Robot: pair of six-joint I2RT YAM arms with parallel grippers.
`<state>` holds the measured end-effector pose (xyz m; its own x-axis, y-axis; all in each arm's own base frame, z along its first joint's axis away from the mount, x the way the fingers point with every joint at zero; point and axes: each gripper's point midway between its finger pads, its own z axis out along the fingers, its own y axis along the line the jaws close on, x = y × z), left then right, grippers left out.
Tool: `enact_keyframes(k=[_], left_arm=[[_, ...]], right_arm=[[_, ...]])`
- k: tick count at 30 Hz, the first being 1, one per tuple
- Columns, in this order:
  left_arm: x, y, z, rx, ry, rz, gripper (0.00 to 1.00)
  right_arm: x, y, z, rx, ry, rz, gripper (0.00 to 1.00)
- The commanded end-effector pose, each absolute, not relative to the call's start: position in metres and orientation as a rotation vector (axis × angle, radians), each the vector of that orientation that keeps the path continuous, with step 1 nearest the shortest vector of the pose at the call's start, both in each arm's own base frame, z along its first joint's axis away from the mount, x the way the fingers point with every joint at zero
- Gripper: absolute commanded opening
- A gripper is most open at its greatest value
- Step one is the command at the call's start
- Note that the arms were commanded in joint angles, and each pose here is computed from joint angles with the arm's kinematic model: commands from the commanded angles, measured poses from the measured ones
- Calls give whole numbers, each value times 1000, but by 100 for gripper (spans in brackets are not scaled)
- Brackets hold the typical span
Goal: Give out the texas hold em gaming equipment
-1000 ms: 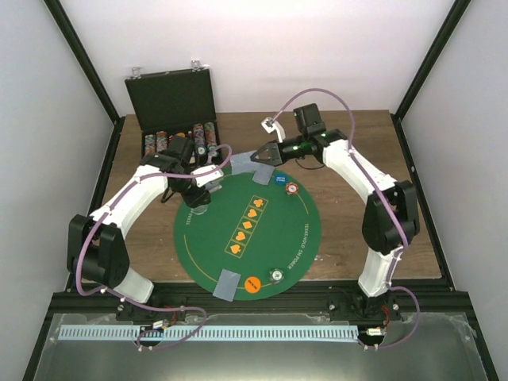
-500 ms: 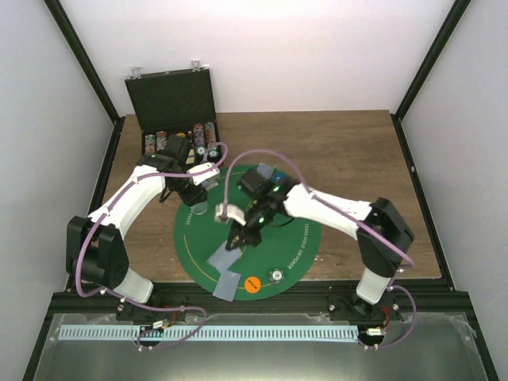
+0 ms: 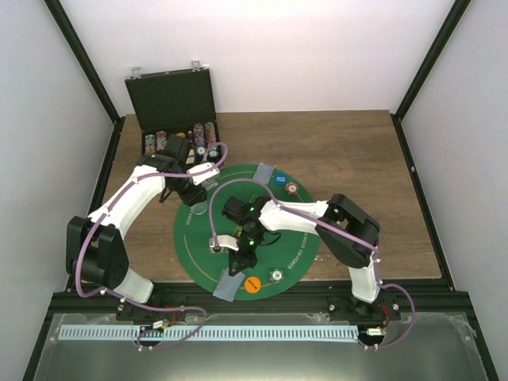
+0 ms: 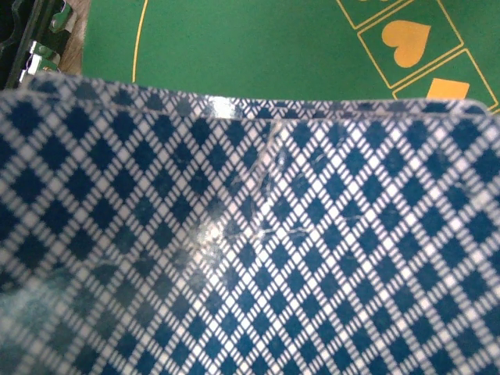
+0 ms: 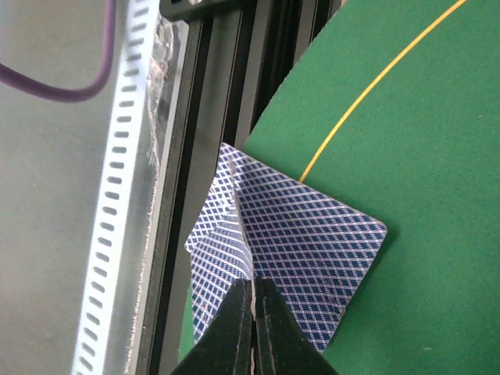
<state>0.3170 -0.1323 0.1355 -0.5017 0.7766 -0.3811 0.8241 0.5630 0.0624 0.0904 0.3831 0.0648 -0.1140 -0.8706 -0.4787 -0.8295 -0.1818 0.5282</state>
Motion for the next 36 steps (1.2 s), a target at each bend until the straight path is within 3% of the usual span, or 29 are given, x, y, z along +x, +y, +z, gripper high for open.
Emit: enact_keyframes(k=[1, 12, 14, 17, 20, 26, 31, 36], left_arm=[[319, -131, 145, 1280, 2410, -171, 51], [321, -130, 143, 1286, 2413, -160, 51], [321, -130, 143, 1285, 2414, -160, 50], [320, -130, 142, 1288, 2415, -161, 50], [320, -130, 142, 1287, 2414, -160, 51], [320, -130, 142, 1287, 2413, -159, 51], [320, -130, 144, 1289, 2408, -157, 51], [322, -131, 146, 1287, 2402, -156, 51]], right_arm=[[93, 388, 64, 2177, -1895, -1152, 1], [91, 395, 49, 2203, -1868, -1088, 1], [95, 397, 47, 2232, -1886, -1054, 7], [99, 400, 48, 2259, -1904, -1035, 28], [104, 402, 53, 2283, -1934, -1016, 39], [122, 412, 88, 2412, -2057, -1025, 49], [124, 408, 158, 2545, -2068, -1285, 58], [132, 376, 232, 2527, -2019, -1716, 75]])
